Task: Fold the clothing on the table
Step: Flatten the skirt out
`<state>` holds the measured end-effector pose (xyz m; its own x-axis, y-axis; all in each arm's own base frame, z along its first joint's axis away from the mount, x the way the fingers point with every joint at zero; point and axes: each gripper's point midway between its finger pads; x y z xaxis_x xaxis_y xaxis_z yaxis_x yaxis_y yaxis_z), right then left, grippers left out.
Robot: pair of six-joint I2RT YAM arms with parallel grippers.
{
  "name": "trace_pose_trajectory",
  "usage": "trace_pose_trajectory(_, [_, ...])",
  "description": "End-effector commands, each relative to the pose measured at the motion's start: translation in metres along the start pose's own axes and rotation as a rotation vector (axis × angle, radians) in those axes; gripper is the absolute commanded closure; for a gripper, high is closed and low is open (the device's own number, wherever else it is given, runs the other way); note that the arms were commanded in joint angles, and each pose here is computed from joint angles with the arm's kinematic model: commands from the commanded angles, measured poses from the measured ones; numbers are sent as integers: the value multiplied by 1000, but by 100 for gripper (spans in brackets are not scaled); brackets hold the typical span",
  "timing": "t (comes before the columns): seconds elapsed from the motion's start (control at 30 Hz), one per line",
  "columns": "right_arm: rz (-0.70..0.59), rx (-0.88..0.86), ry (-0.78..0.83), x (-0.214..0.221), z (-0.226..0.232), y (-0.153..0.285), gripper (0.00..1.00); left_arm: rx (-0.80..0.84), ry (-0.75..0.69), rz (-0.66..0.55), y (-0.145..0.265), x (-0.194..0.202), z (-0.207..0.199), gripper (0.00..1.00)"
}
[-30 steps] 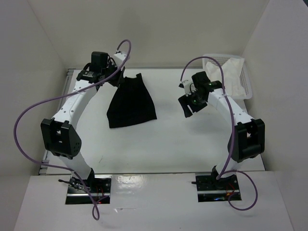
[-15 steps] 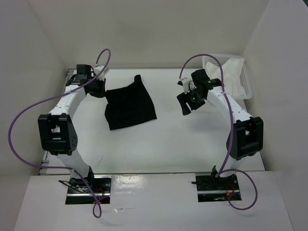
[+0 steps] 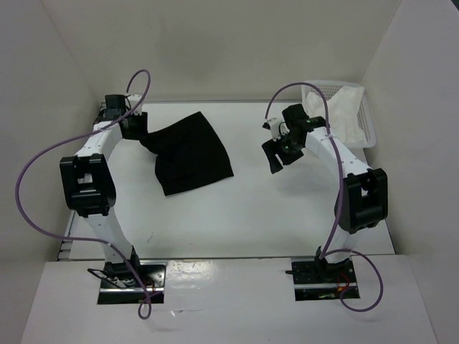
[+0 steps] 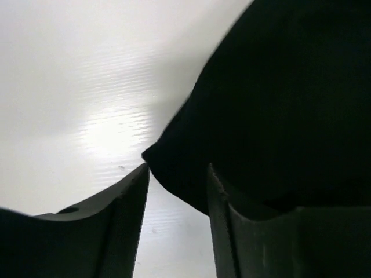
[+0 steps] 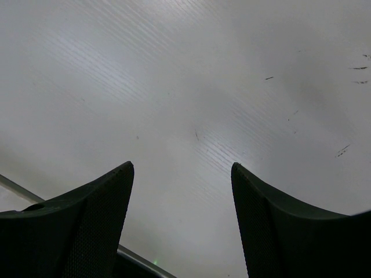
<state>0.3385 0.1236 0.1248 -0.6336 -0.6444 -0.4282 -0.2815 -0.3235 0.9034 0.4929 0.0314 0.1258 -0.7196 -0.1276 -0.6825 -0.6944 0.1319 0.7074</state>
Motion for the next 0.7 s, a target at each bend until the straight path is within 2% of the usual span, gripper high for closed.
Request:
trace_pose_trajectory(0.0, [-27, 26, 33, -17, -3, 6, 28, -105, 81, -86, -9, -31, 25, 40])
trace_pose_trajectory(0.07, [-32, 38, 33, -21, -3, 8, 28, -129, 160, -104, -1, -41, 46, 24])
trace_pose_trajectory(0.1, [-14, 40, 54, -22, 3, 3, 28, -127, 178, -115, 5, -48, 51, 21])
trace_pose_trajectory(0.13, [-17, 54, 75, -32, 8, 2, 28, -106, 192, -126, 20, -52, 55, 12])
trace_pose_trajectory(0.2, [-14, 53, 139, -44, 26, -2, 28, -75, 202, -136, 38, -54, 53, 2])
trace_pose_trajectory(0.23, [-13, 67, 164, -52, 30, -4, 28, -66, 178, -172, 61, -65, 50, 0])
trace_pose_trajectory(0.3, [-10, 47, 238, -67, 55, -18, 28, -26, 160, -132, 77, -48, 41, 0])
trace_pose_trajectory(0.33, [-30, 53, 265, -80, 62, -20, 28, -8, 140, -160, 101, -52, 30, 0])
trace_pose_trajectory(0.4, [-66, 63, 294, -100, 75, -30, 28, 29, 133, -126, 117, -30, 25, 0])
trace_pose_trajectory(0.43, [-82, 50, 327, -113, 89, -39, 26, 28, 121, -158, 138, -32, 18, 0])
trace_pose_trajectory(0.63, [-233, 26, 334, -181, 103, -65, 20, -17, 142, -168, 187, 3, 17, 0])
trace_pose_trajectory(0.67, [-204, 18, 331, -180, 101, -85, 19, -23, 159, -143, 187, 16, 19, 0])
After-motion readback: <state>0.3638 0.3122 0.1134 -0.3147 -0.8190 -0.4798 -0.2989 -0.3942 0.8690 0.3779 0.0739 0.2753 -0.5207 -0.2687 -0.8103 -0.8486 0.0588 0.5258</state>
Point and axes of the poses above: each gripper's point midway between its finger pads, its own y axis back along the fingers, its own z axis along the line the jaws close on, x = y × z, and after that the axes turned 11 degrees about y, right-handed
